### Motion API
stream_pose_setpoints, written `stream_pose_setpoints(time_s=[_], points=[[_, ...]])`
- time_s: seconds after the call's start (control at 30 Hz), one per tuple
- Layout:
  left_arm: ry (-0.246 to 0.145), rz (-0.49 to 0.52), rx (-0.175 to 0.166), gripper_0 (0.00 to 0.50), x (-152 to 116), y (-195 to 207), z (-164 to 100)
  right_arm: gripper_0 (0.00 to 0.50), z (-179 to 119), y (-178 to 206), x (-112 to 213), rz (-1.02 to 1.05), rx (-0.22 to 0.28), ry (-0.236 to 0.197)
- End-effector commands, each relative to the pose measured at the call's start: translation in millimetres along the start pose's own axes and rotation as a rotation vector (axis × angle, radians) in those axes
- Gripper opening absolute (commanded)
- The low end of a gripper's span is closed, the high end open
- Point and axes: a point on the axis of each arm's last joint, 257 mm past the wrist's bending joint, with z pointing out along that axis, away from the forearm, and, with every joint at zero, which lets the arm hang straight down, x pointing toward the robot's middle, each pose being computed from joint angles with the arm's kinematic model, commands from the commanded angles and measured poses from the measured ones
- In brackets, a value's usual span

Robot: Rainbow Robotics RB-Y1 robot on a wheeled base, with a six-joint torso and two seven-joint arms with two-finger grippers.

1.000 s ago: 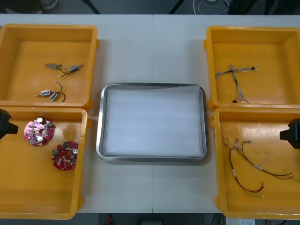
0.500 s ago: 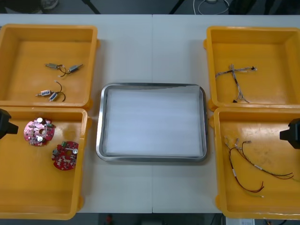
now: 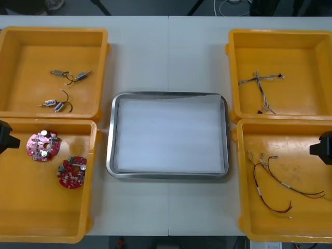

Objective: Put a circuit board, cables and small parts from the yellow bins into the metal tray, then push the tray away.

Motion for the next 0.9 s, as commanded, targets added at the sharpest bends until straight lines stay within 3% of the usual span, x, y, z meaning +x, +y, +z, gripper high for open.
stream_pose_setpoints(time_s=[0.03,0.9], points=[[-0.015,0.123,-0.055,0.5,-1.7,15.5,-13.0,0.5,-10.2,-13.5,-2.4,-0.025,0.037,-0.017],[-0.015,0.123,-0.055,0.5,-1.7,15.5,-13.0,0.5,-10.2,-13.5,-2.4,-0.025,0.037,-0.017]])
